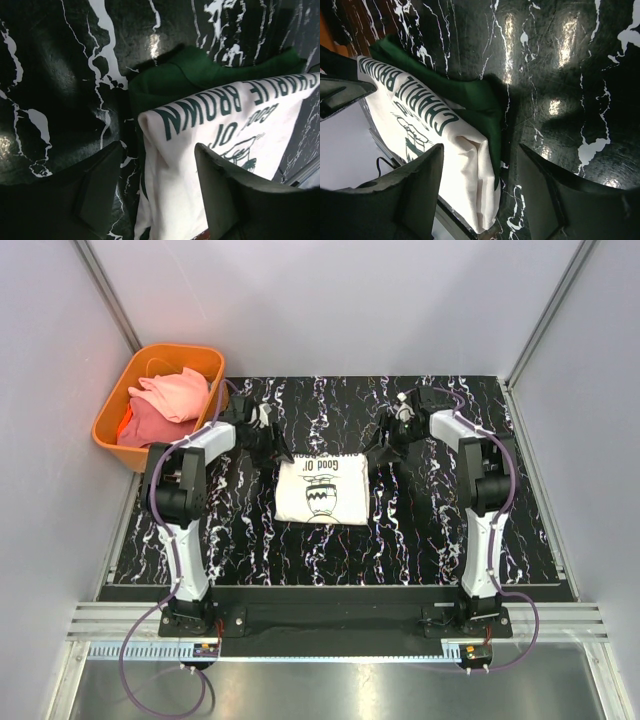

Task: Fold and stack the t-shirts
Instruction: Fold the tshirt, then neatly place the folded tshirt to the corner

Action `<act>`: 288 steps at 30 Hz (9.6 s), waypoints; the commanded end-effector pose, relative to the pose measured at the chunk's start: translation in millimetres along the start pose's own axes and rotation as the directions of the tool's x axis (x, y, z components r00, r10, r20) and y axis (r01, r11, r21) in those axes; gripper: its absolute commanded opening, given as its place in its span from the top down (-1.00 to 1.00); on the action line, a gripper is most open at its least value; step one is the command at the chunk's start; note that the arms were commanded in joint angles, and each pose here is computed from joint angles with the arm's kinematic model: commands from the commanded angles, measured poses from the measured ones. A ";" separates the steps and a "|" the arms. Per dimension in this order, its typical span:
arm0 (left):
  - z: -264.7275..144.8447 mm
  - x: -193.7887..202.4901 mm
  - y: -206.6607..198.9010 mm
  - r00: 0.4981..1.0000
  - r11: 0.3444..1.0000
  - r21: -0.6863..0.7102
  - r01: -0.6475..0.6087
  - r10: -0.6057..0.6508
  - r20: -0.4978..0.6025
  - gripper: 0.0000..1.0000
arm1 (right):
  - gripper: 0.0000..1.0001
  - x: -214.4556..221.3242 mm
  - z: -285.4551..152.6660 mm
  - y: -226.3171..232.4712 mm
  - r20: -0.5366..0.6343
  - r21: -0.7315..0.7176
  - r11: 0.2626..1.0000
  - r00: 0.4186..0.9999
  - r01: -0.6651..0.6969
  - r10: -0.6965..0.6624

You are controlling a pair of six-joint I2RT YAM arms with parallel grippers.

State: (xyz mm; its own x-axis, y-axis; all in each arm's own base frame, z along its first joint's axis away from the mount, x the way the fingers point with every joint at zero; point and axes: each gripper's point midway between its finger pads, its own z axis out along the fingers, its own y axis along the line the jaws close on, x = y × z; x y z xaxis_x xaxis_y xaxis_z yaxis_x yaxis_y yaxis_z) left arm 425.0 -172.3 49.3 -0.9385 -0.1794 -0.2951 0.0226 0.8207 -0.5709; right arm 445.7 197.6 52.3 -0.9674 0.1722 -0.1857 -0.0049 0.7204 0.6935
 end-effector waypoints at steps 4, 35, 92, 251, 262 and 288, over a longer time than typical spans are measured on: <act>3.6 -22.9 -9.7 0.999 0.999 0.030 -0.030 0.029 0.032 0.01 | -0.29 -4.8 4.8 12.2 -0.012 -0.029 0.998 0.999 0.049 -0.049; -4.5 -25.2 -24.2 0.999 0.997 0.078 -0.004 0.000 0.041 0.28 | -0.11 -7.3 -4.2 32.4 0.018 0.115 0.982 0.988 0.151 -0.154; -34.5 -109.1 -17.4 0.962 0.983 -0.170 -0.074 0.115 0.247 -0.42 | 0.73 -53.0 -1.9 -18.2 0.116 0.378 0.922 0.984 0.082 -0.135; -137.5 96.4 -43.7 0.974 0.987 0.163 0.013 -0.050 0.221 -0.37 | -0.21 38.7 -14.1 31.7 -0.016 -0.123 0.985 0.992 -0.123 0.122; -153.5 123.6 -55.6 0.973 0.972 0.231 0.038 -0.089 0.213 -0.36 | -0.70 -12.3 22.3 13.4 0.038 -0.076 0.994 0.996 -0.080 0.083; -159.6 119.3 -58.9 0.975 0.976 0.215 0.038 -0.084 0.208 -0.33 | 0.26 4.4 78.8 9.8 -0.072 -0.065 0.993 0.993 -0.097 0.092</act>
State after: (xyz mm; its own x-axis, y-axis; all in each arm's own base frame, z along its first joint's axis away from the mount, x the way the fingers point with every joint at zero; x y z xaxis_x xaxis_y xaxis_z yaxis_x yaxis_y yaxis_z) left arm 250.7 -151.5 150.7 -0.8553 -0.3615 -0.3712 0.0202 0.6927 -0.7210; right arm 463.0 257.5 24.0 -0.9810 0.1752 -0.0839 0.0396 0.6033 0.7965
